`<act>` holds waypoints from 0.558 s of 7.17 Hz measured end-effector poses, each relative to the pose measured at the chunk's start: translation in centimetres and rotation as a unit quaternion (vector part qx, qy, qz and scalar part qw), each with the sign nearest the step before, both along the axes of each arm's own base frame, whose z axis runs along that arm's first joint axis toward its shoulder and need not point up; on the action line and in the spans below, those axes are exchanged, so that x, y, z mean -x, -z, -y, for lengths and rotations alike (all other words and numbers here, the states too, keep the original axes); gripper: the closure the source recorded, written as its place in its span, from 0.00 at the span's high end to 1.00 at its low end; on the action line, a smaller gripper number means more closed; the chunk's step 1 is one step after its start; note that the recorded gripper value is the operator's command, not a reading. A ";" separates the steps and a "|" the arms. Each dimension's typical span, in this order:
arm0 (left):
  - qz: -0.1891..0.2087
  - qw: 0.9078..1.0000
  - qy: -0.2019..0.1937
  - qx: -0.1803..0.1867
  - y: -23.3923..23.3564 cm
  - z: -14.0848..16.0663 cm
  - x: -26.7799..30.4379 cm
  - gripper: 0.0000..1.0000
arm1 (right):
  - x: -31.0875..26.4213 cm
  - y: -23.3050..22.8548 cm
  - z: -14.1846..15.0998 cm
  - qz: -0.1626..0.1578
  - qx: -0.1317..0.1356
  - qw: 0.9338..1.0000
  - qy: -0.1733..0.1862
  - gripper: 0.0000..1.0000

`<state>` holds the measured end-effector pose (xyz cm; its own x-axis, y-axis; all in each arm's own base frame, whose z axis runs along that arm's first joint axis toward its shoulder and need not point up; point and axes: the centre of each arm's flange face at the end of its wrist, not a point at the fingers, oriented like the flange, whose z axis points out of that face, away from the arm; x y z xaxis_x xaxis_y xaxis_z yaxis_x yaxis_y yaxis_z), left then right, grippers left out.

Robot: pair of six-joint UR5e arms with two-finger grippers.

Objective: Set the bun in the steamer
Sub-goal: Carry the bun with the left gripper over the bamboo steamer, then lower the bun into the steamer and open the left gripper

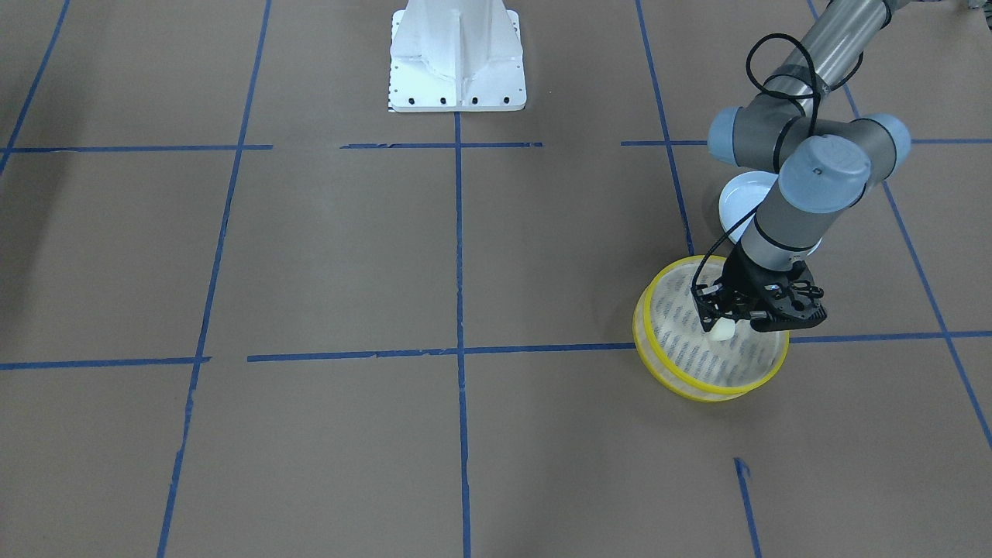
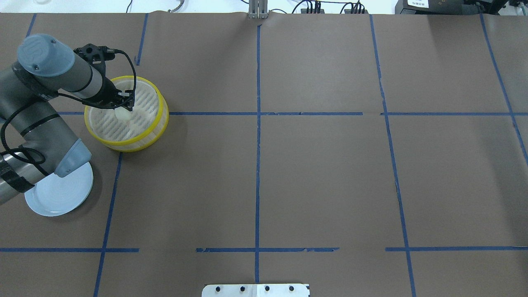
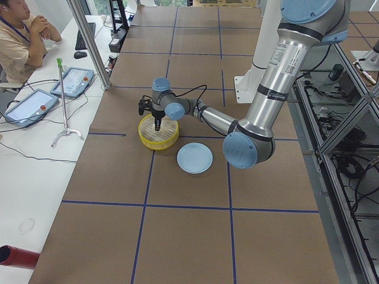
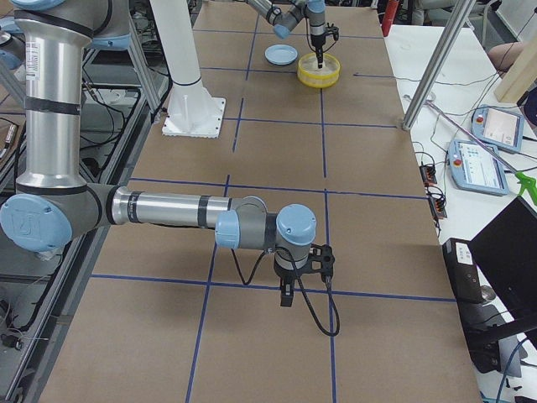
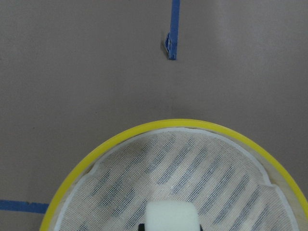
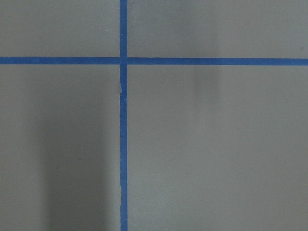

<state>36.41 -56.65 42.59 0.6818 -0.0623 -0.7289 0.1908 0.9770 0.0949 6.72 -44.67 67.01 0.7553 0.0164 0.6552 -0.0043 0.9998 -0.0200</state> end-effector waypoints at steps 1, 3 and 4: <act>0.002 1.000 -0.001 -0.001 -0.1 -0.1 -0.4 0.40 | 0.0 0.0 0.0 0.000 0.000 1.000 0.000 1.00; 0.004 1.000 -0.002 0.000 -0.1 -0.3 -0.8 0.42 | 0.0 0.0 0.0 0.000 0.000 1.000 0.000 1.00; 0.004 1.000 -0.003 0.000 -0.2 -0.4 -0.8 0.43 | 0.0 0.0 0.0 0.000 0.000 1.000 0.000 1.00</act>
<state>37.26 -56.25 42.80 0.6886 -0.0586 -0.7228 0.1843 0.9781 0.0963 6.72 -44.67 67.02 0.7553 0.0164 0.6552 -0.0043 0.9998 -0.0200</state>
